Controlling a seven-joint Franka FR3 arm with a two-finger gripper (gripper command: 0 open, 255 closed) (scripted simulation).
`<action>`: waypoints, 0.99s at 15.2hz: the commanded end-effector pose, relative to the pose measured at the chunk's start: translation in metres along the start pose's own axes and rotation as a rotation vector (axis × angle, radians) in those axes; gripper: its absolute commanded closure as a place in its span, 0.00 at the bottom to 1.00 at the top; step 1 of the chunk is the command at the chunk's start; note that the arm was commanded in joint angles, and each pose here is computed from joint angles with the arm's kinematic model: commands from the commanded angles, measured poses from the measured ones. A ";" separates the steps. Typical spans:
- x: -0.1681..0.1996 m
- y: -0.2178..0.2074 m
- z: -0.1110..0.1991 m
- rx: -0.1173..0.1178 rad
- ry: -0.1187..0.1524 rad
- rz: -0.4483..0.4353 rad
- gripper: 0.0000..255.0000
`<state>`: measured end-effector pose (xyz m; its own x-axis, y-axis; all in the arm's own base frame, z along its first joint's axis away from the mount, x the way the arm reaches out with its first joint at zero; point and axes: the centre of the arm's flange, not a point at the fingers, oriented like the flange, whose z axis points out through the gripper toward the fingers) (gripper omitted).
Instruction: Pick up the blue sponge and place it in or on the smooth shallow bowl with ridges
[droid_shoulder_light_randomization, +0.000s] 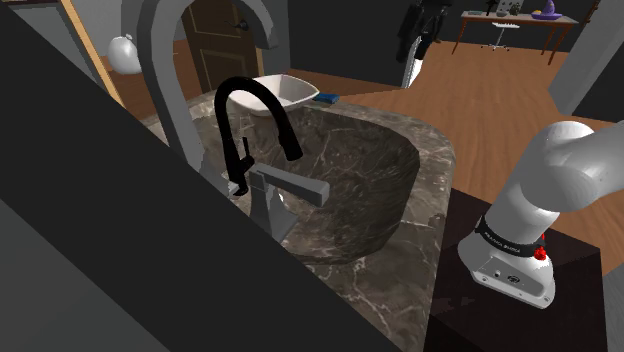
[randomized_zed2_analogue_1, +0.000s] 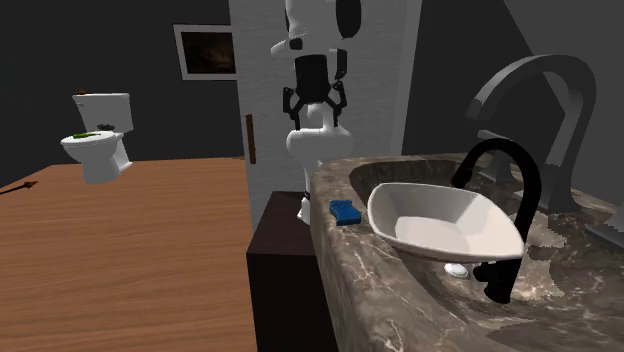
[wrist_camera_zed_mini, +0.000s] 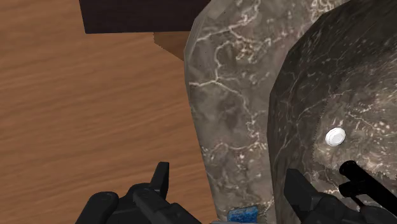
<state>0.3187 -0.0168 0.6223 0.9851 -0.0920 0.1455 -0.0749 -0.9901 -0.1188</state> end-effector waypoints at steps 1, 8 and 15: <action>0.000 0.000 0.000 0.000 0.000 0.000 0.00; 0.085 -0.024 0.044 -0.019 -0.042 -0.133 0.00; 0.163 -0.059 0.093 -0.038 -0.084 -0.266 0.00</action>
<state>0.4862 0.0320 0.5703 0.9832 0.1589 0.0902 0.1642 -0.9849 -0.0549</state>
